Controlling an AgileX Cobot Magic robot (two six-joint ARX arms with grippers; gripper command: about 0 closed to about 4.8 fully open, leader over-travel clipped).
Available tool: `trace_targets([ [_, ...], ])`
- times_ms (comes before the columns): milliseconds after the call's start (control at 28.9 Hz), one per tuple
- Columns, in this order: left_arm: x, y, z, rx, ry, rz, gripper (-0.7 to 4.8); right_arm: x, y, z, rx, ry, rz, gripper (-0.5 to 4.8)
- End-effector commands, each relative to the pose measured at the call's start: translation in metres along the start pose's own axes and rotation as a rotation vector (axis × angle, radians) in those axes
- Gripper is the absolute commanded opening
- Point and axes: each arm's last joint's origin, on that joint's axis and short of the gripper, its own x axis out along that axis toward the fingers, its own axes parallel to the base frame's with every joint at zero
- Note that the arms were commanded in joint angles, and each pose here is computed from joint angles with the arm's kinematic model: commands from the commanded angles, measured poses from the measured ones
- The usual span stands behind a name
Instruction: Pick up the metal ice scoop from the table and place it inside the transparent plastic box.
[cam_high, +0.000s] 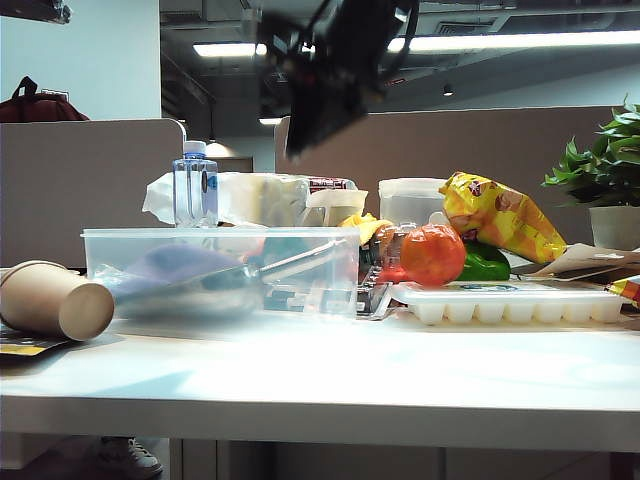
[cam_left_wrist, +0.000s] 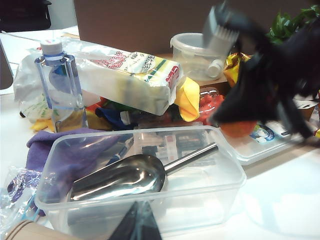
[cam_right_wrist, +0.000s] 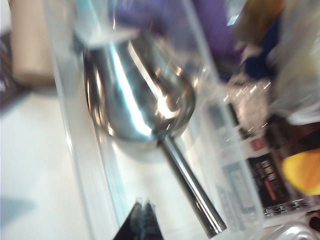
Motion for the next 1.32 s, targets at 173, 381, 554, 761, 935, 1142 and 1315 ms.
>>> trace_targets([
  [173, -0.015, 0.000, 0.008, 0.004, -0.078, 0.004, -0.05, -0.053, -0.001, 0.013, 0.160, -0.132, -0.034, -0.09],
  [381, -0.027, 0.007, 0.013, 0.004, -0.135, 0.066, -0.05, -0.088, 0.005, 0.016, 0.209, -0.198, -0.075, -0.09],
  [554, -0.035, 0.009, 0.014, 0.006, -0.169, 0.089, -0.05, -0.100, 0.010, -0.001, 0.285, -0.245, -0.138, -0.09],
  [761, -0.043, 0.009, 0.006, 0.008, -0.195, 0.098, -0.05, -0.105, 0.023, -0.044, 0.376, -0.319, -0.172, -0.09],
  [935, -0.046, 0.017, -0.015, 0.005, -0.183, 0.187, -0.05, -0.113, 0.034, -0.086, 0.437, -0.439, -0.233, -0.09],
  [1142, -0.046, 0.025, -0.047, -0.003, -0.152, 0.269, -0.05, -0.127, 0.046, -0.127, 0.467, -0.517, -0.344, -0.08],
  [1315, -0.045, 0.026, -0.070, -0.004, -0.141, 0.268, -0.05, -0.138, 0.055, -0.161, 0.490, -0.589, -0.426, -0.08],
])
